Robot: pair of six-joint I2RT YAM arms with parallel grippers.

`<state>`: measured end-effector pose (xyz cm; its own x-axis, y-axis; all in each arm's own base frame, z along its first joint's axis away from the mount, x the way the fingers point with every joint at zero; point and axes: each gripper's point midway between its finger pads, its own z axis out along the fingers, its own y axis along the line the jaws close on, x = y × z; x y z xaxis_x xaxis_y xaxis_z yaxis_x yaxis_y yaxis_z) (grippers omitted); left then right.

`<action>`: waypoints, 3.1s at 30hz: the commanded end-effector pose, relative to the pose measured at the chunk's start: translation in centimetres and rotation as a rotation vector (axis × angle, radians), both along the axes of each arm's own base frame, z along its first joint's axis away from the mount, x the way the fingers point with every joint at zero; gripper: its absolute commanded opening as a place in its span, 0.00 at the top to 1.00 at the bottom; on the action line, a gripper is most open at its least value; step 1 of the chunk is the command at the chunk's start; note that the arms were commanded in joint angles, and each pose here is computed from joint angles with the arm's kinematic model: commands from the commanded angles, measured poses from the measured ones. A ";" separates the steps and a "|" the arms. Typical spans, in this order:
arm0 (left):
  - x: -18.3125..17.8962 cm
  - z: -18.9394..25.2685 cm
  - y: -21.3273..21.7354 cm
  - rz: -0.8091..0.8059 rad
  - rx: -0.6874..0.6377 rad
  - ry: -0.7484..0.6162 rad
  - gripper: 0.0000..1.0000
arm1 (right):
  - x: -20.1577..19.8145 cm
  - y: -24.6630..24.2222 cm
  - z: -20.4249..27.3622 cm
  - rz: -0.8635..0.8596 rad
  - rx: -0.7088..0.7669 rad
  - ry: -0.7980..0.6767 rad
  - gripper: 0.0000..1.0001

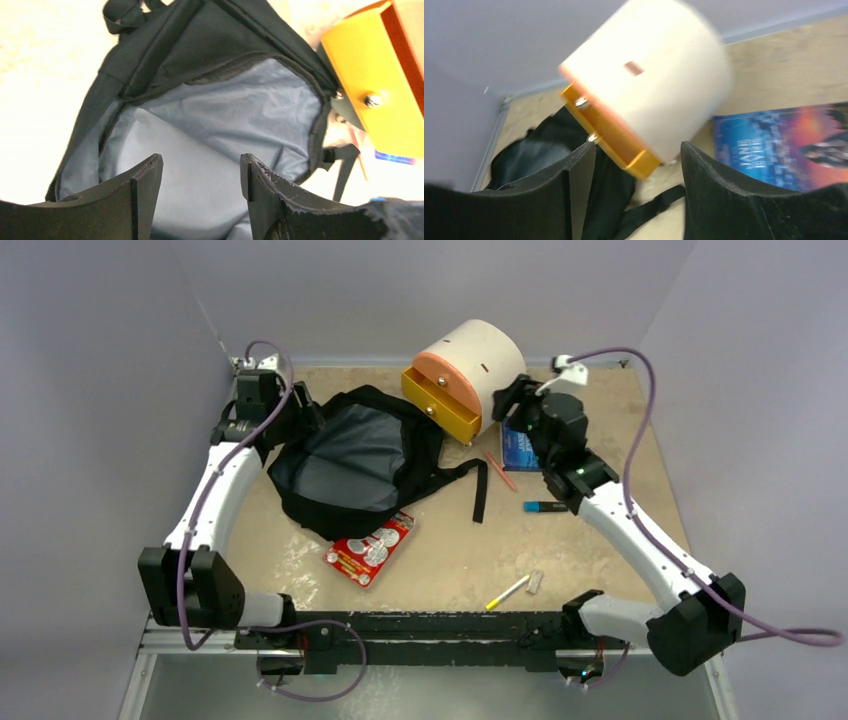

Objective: Pack the student bag
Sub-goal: Pick up the book from the center of the board.

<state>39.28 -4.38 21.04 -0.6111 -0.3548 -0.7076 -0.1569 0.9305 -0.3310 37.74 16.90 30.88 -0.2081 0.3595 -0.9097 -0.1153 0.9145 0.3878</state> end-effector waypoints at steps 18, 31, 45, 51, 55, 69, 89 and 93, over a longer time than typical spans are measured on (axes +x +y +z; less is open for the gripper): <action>-8.8 -1.2 -12.9 -0.352 -0.203 0.075 0.35 | 10.6 -23.9 -15.2 -0.414 -0.054 0.375 0.21; -9.3 -1.5 -13.9 -0.432 -0.223 0.088 0.35 | 13.2 -26.5 -24.1 -0.147 -0.152 0.564 0.25; -9.7 -1.6 -13.9 -0.439 -0.228 0.091 0.35 | 12.1 -24.3 -28.2 0.008 -0.104 0.647 0.29; -9.8 -1.6 -14.3 -0.455 -0.240 0.096 0.35 | 10.9 -23.1 -28.6 0.080 -0.033 0.655 0.29; -9.9 -1.7 -14.3 -0.459 -0.245 0.100 0.35 | 10.0 -23.8 -28.6 0.060 0.025 0.666 0.30; -10.4 -1.1 -15.1 -0.499 -0.274 0.096 0.36 | 8.5 -23.7 -30.5 0.065 0.117 0.716 0.45; -11.0 2.4 -19.4 -0.642 -0.362 -0.027 0.38 | 8.3 -25.5 -18.1 -0.225 0.184 0.425 1.00; -11.6 3.5 -21.3 -0.641 -0.374 -0.085 0.38 | 6.0 -25.6 -14.8 -0.332 0.257 0.358 1.00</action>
<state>27.39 -23.82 21.10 -0.8088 -0.1100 -0.5777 0.3528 0.6952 -0.6263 43.74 -7.40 9.37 -0.5382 0.5826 -0.6090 0.2999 0.8077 0.5076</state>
